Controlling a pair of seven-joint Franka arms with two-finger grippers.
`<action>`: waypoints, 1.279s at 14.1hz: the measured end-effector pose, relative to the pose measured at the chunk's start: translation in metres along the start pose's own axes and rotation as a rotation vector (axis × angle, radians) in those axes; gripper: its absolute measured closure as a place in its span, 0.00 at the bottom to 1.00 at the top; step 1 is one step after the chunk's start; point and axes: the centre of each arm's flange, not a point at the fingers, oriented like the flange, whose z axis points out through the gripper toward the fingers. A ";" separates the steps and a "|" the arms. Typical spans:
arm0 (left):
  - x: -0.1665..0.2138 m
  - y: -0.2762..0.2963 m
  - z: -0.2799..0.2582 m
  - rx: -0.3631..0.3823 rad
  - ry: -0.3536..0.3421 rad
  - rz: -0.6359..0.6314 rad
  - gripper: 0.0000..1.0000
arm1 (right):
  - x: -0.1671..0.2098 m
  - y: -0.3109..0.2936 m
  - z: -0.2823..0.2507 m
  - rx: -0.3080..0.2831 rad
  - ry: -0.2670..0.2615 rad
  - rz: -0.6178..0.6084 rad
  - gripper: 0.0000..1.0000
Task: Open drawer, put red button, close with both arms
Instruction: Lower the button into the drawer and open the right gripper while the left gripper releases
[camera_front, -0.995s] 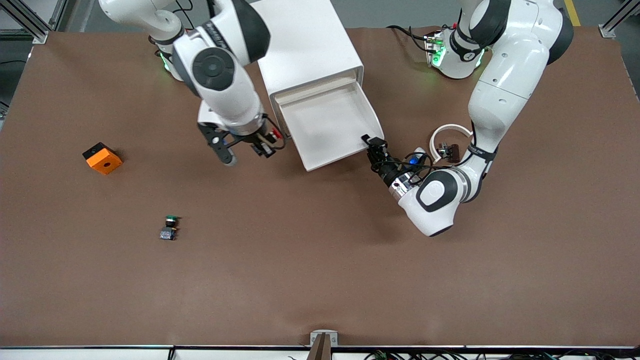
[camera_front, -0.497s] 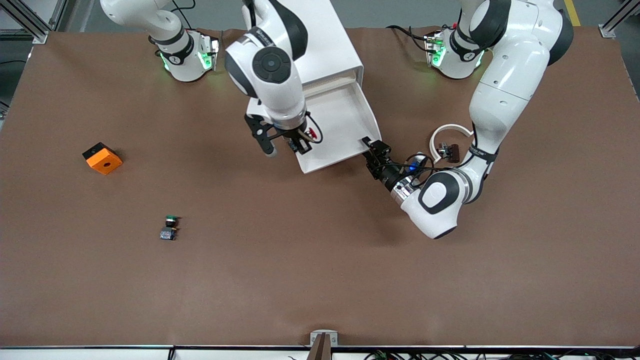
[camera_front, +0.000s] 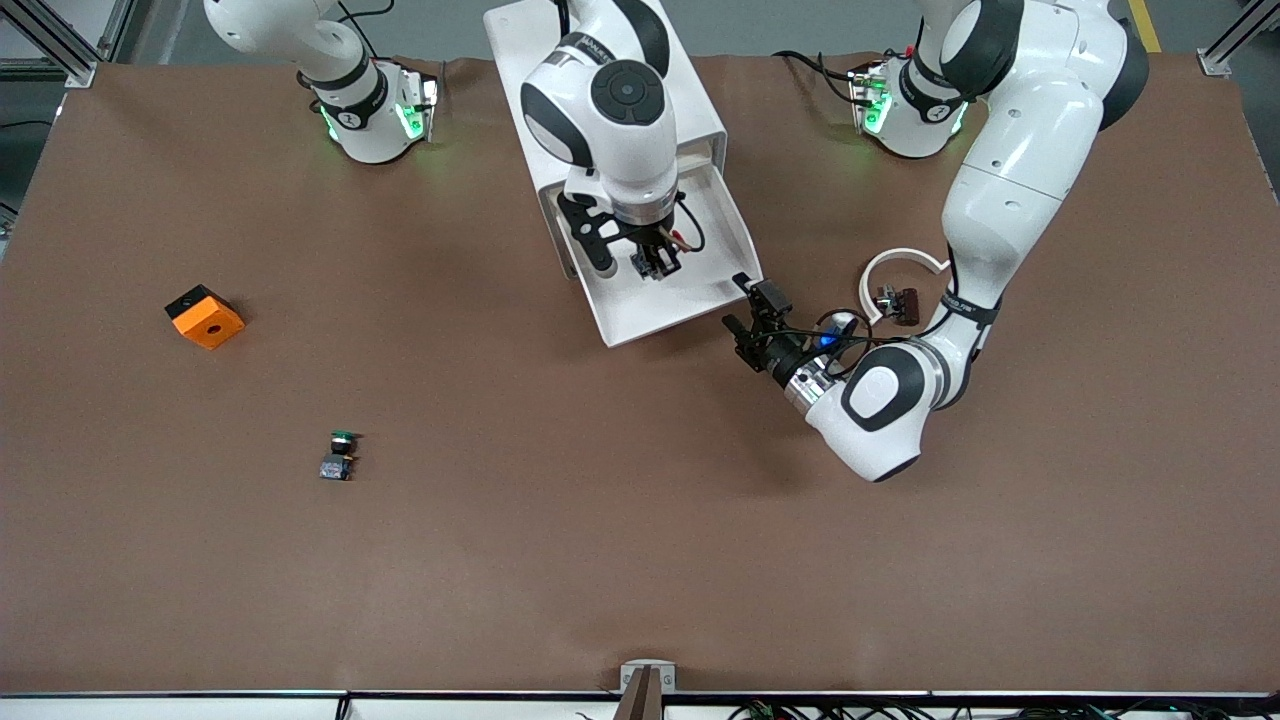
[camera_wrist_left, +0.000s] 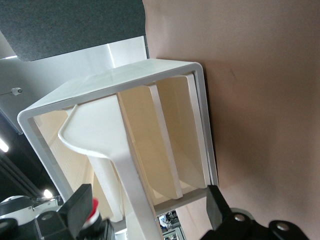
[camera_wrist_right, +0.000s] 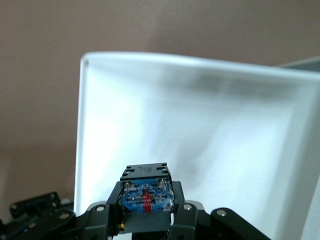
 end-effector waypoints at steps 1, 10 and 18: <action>-0.001 -0.001 -0.003 -0.005 -0.003 0.011 0.00 | -0.006 0.002 0.003 -0.002 0.002 -0.002 0.59; 0.005 -0.012 -0.052 -0.121 0.046 0.152 0.00 | -0.044 -0.014 0.048 0.004 0.066 -0.049 0.59; 0.009 -0.026 -0.109 -0.416 0.296 0.681 0.00 | -0.052 -0.014 0.049 0.013 0.077 -0.064 0.59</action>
